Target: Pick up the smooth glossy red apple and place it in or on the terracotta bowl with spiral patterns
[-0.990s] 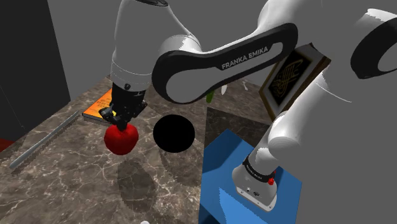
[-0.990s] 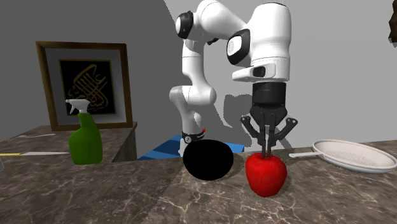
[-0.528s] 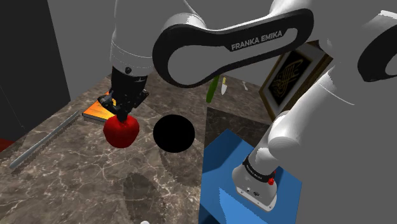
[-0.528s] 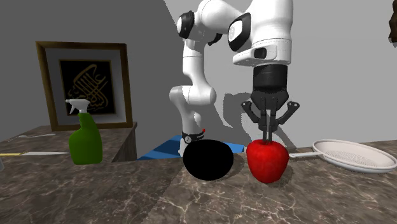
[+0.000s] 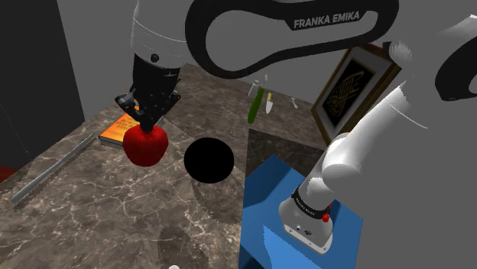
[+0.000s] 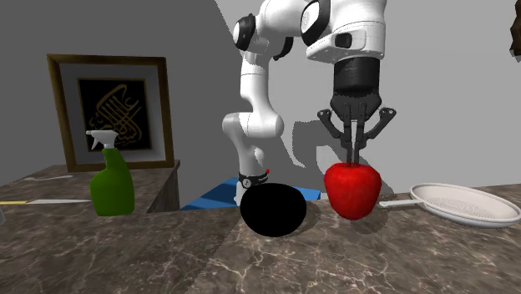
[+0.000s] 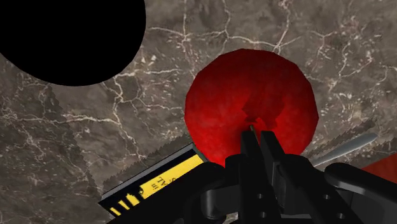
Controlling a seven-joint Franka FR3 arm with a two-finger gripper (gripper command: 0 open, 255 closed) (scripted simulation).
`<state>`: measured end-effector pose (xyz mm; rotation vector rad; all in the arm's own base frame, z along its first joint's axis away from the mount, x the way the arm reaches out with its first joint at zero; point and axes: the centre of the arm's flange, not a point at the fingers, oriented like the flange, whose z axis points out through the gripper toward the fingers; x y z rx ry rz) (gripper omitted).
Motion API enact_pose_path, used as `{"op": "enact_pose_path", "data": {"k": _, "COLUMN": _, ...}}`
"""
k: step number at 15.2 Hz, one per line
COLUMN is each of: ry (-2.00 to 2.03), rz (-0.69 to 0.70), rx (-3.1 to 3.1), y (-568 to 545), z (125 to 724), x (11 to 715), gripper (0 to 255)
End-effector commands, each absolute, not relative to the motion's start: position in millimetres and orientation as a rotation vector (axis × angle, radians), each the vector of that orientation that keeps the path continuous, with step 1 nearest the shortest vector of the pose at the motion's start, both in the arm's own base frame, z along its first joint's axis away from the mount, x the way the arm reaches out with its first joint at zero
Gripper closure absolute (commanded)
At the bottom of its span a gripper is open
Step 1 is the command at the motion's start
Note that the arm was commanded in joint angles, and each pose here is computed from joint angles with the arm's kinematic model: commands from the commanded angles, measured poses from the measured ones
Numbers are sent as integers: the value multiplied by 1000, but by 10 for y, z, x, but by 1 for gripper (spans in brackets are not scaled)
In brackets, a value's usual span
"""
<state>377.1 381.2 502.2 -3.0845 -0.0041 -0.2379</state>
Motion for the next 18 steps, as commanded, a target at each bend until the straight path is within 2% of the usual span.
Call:
{"op": "enact_pose_path", "data": {"k": 1, "ry": -4, "rz": -238, "rx": -3085, "y": 3819, "z": 5123, "x": 3771, "gripper": 255}}
{"op": "enact_pose_path", "data": {"k": 11, "ry": -4, "rz": -238, "rx": -3085, "y": 3818, "z": 5626, "x": 3771, "gripper": 255}}
{"op": "enact_pose_path", "data": {"k": 18, "ry": -4, "rz": -238, "rx": -3085, "y": 3005, "z": 5934, "x": 3461, "gripper": 255}}
